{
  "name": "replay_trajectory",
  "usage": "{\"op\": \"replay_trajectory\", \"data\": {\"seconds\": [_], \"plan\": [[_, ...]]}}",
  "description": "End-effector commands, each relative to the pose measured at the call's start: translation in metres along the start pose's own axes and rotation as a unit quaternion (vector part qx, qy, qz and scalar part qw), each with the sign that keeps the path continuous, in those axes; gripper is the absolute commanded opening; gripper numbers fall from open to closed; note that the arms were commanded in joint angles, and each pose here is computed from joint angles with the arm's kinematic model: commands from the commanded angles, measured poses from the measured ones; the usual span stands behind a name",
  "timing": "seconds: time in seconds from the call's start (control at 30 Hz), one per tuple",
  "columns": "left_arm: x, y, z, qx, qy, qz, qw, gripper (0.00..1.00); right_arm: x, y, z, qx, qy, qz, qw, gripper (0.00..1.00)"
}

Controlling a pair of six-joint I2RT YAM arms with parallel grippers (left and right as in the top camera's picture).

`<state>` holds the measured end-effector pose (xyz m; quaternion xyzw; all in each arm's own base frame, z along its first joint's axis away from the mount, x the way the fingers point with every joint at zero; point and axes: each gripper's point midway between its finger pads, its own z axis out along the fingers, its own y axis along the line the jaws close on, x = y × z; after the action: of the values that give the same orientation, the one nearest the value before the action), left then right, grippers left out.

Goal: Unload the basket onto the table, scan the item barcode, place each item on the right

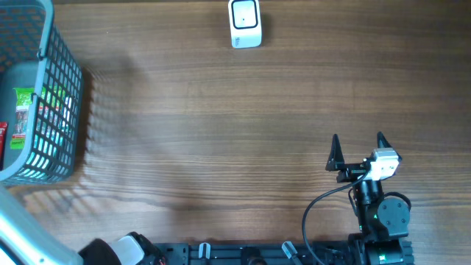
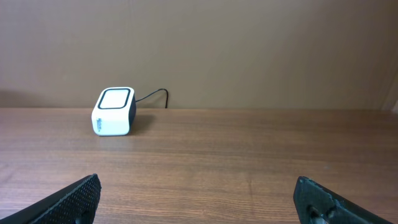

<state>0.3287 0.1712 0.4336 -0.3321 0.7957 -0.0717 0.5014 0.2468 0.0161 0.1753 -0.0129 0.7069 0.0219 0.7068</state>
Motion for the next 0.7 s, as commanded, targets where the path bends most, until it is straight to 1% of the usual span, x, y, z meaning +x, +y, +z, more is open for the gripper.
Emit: {"op": "replay_trajectory", "data": {"seconds": [0.0, 0.1, 0.17, 0.2, 0.27, 0.37, 0.5, 0.57, 0.67], "plan": [[0.062, -0.064, 0.008, 0.087, 0.113, 0.008, 0.99, 0.24, -0.002, -0.001, 0.0, 0.002, -0.005, -0.005, 1.0, 1.0], [0.131, -0.096, 0.015, 0.09, 0.226, 0.048, 0.969, 0.25, -0.002, -0.001, 0.0, 0.002, -0.005, -0.005, 1.0, 1.0], [0.175, -0.113, 0.02, 0.083, 0.296, 0.083, 0.948, 0.26, -0.002, -0.001, 0.0, 0.002, -0.005, -0.005, 1.0, 1.0], [0.197, -0.122, 0.023, 0.083, 0.328, 0.101, 0.935, 0.26, -0.002, -0.001, 0.0, 0.002, -0.005, -0.005, 1.0, 1.0], [0.255, -0.145, 0.034, 0.088, 0.398, 0.148, 0.901, 0.25, -0.002, -0.001, 0.0, 0.002, -0.005, -0.005, 1.0, 1.0], [0.325, -0.166, 0.051, 0.088, 0.466, 0.197, 0.858, 0.23, -0.002, -0.001, 0.0, 0.002, -0.005, -0.005, 1.0, 1.0], [0.419, -0.179, 0.077, 0.061, 0.539, 0.237, 0.806, 0.24, -0.002, -0.001, 0.0, 0.002, -0.005, -0.005, 1.0, 1.0], [0.456, -0.181, 0.086, 0.055, 0.56, 0.258, 0.786, 0.24, -0.002, -0.001, 0.0, 0.002, -0.005, -0.005, 1.0, 1.0], [0.507, -0.183, 0.099, 0.052, 0.579, 0.284, 0.763, 0.24, -0.002, -0.001, 0.0, 0.002, -0.005, -0.005, 1.0, 1.0]]}}
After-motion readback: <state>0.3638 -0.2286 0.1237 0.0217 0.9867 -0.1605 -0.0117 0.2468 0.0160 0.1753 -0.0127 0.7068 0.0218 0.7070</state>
